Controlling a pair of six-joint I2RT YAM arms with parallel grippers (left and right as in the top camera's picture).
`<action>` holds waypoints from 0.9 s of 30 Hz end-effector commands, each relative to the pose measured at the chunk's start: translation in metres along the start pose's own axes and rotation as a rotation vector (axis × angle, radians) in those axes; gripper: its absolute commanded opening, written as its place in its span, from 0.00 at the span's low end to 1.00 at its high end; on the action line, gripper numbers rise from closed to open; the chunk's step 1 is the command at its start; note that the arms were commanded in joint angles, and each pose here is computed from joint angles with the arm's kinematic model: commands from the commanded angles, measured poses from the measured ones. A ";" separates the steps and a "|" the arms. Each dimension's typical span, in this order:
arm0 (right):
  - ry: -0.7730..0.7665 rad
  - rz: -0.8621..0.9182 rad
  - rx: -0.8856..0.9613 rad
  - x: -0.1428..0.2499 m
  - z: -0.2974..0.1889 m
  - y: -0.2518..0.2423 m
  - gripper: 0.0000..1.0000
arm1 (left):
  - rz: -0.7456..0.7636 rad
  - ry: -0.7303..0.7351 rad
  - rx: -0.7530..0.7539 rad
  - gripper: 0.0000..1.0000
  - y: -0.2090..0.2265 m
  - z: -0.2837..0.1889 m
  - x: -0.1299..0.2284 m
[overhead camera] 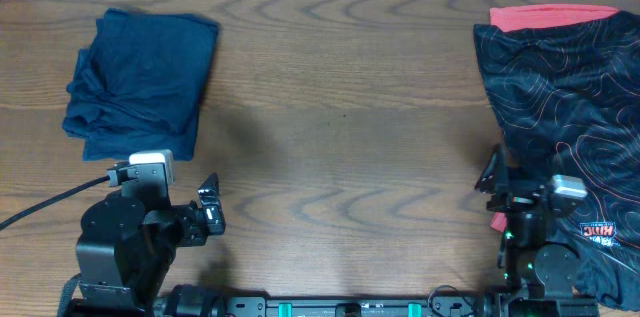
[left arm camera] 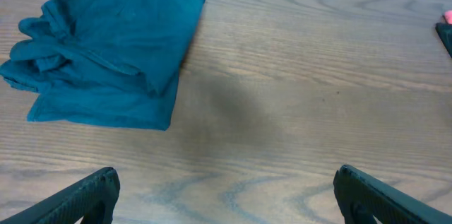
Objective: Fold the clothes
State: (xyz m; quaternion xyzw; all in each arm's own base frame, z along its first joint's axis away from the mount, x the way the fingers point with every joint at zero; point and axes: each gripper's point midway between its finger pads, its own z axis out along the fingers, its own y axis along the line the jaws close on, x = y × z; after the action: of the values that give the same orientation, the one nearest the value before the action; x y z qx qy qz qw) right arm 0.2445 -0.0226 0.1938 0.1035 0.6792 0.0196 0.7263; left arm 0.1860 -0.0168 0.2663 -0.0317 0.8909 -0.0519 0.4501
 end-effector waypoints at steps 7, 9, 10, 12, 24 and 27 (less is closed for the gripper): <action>0.125 -0.105 -0.005 0.035 -0.001 -0.004 0.99 | -0.007 -0.004 -0.007 0.98 0.001 -0.001 0.000; 0.125 -0.105 -0.005 0.035 -0.001 -0.004 0.99 | -0.007 -0.004 -0.007 0.98 0.001 -0.001 0.000; 0.125 -0.105 -0.005 0.035 -0.001 -0.004 0.99 | -0.007 -0.004 -0.007 0.98 0.001 -0.001 0.000; 0.126 -0.105 -0.005 0.035 -0.001 -0.004 0.99 | -0.007 -0.004 -0.007 0.98 0.001 -0.001 0.000; 0.126 -0.106 -0.005 0.035 -0.001 -0.004 0.99 | -0.007 -0.004 -0.007 0.98 0.001 -0.001 0.000; 0.126 -0.106 -0.005 0.035 -0.001 -0.004 0.99 | -0.007 -0.004 -0.007 0.98 0.001 -0.001 0.000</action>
State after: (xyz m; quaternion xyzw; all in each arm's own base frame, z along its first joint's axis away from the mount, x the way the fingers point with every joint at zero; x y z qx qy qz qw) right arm 0.2458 -0.0179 0.1588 0.0676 0.7276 -0.0027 0.6827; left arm 0.1860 -0.0168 0.2663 -0.0317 0.8909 -0.0519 0.4501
